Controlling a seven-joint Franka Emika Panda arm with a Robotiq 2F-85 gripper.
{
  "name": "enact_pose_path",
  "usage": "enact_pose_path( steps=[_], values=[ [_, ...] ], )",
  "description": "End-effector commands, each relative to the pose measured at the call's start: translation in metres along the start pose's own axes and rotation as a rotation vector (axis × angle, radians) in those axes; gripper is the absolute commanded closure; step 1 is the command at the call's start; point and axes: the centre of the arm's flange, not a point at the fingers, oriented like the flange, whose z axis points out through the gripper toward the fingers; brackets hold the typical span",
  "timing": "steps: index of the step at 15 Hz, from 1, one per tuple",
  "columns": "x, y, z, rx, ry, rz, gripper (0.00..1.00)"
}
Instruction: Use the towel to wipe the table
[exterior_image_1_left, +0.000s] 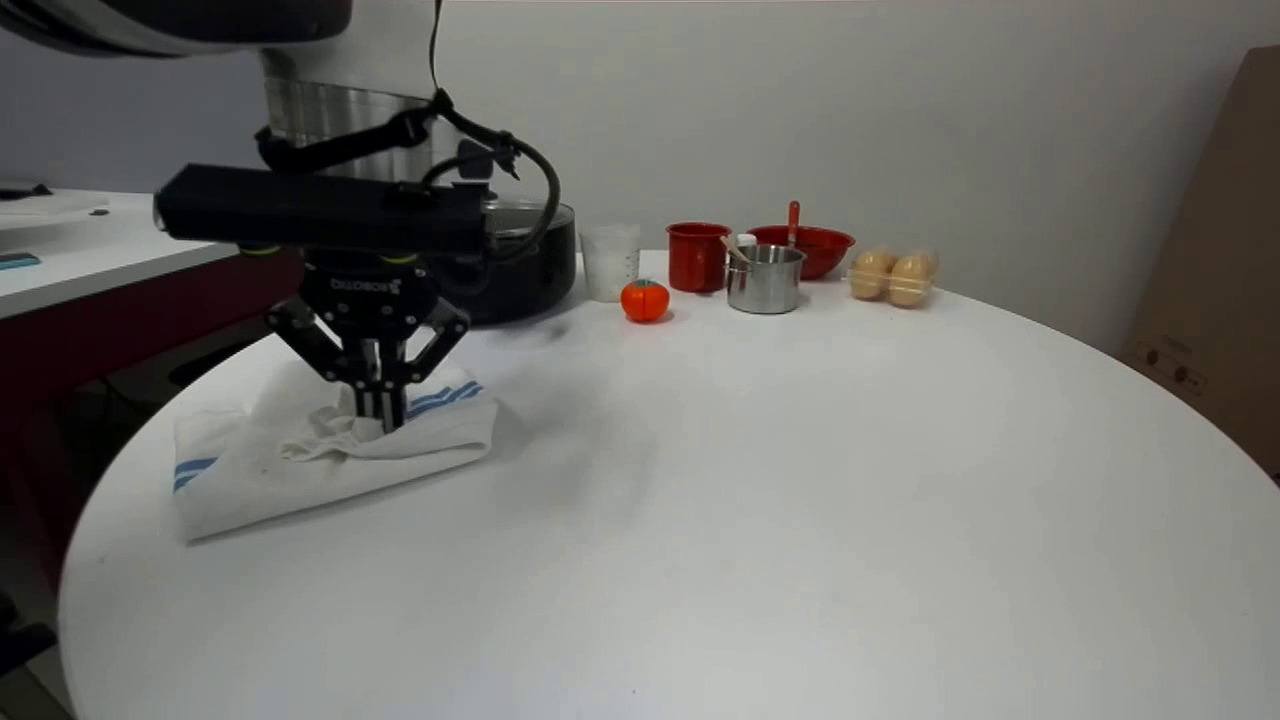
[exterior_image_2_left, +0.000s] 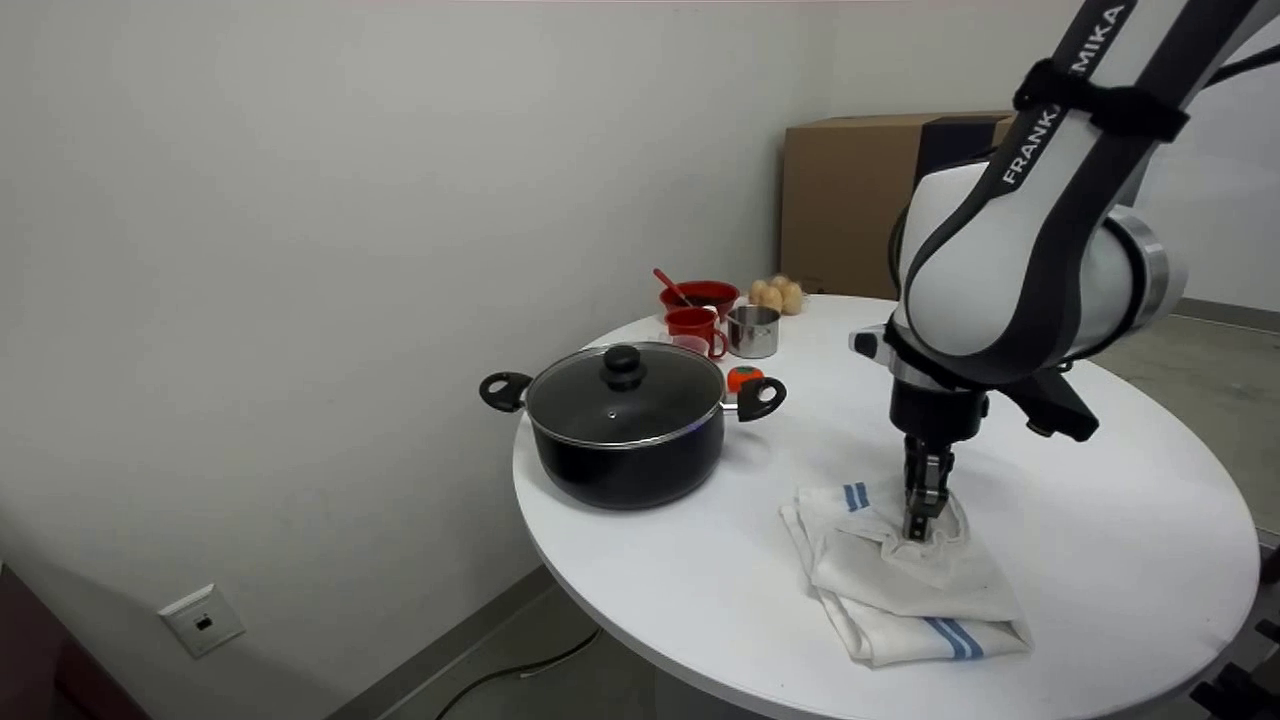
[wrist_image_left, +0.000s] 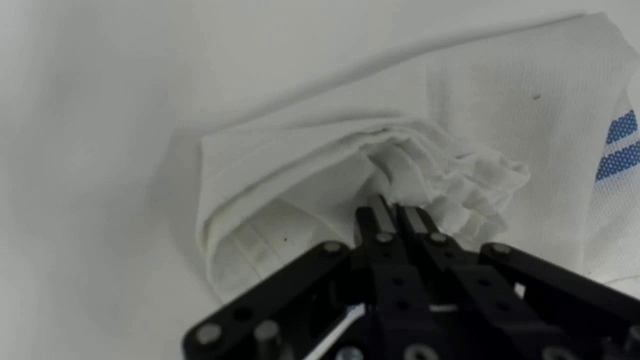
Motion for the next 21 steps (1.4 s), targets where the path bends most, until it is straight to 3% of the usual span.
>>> enact_pose_path(
  steps=[1, 6, 10, 15, 21],
  values=[
    [0.039, 0.003, -0.005, -0.117, 0.026, -0.007, 0.99],
    [0.085, 0.06, -0.034, -0.263, 0.068, 0.076, 0.99],
    [0.088, 0.105, -0.036, -0.322, 0.077, 0.155, 0.99],
    [0.063, 0.155, -0.013, -0.335, 0.04, 0.256, 0.99],
    [-0.006, 0.263, -0.029, -0.37, 0.021, 0.458, 0.99]
  ],
)
